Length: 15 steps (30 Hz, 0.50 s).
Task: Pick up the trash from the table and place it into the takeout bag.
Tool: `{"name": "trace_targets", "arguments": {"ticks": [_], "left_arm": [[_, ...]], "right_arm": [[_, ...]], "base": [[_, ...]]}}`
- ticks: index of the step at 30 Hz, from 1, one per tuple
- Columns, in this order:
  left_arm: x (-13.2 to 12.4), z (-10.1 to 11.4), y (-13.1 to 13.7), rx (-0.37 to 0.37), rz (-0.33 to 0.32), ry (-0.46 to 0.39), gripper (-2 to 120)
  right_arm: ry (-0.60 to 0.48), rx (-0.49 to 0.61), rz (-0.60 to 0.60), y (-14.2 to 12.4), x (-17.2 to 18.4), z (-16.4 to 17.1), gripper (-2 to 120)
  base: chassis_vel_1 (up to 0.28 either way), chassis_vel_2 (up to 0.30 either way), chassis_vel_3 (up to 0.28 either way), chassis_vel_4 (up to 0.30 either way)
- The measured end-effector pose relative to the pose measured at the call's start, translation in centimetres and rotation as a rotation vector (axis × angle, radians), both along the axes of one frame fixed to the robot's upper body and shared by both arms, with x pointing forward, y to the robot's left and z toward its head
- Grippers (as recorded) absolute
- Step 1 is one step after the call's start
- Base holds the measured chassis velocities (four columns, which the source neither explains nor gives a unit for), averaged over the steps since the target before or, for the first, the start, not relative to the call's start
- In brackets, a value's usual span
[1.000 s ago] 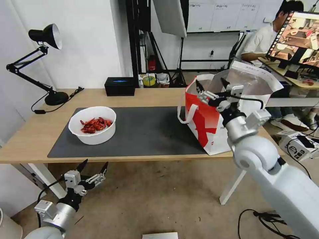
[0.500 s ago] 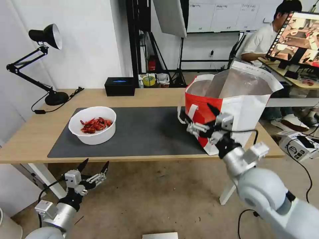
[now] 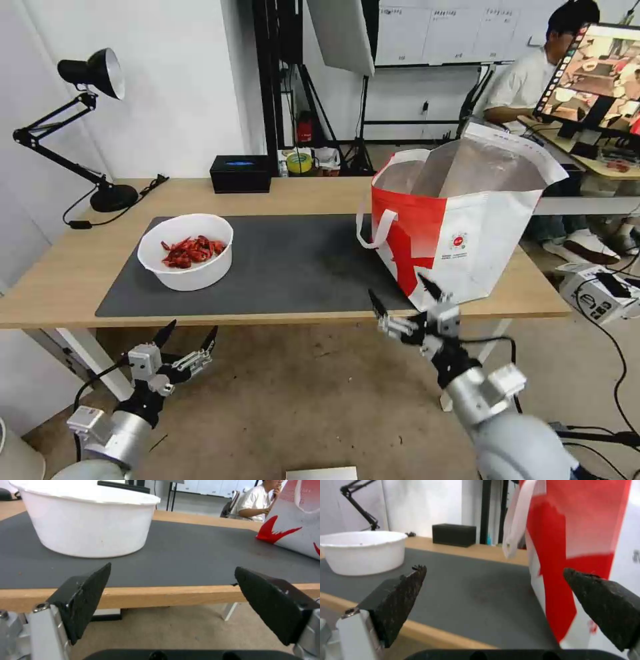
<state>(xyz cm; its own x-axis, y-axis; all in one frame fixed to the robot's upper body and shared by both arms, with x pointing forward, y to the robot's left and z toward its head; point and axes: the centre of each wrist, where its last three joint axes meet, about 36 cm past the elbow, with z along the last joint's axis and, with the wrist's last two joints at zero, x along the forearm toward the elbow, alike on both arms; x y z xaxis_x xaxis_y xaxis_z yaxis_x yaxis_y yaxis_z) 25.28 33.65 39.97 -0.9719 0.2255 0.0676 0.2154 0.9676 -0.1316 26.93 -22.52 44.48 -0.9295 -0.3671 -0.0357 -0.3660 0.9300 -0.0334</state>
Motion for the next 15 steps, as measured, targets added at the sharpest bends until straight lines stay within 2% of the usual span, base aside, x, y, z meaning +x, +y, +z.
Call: {"name": "trace_targets", "arguments": {"ticks": [15], "left_arm": [[-0.5, -0.5, 0.0, -0.004, -0.009, 0.004, 100]], "right_arm": [[0.068, -0.015, -0.099, 1.0, -2.6, -6.9, 100]], "base": [[0.000, 0.000, 0.000, 0.000]]}}
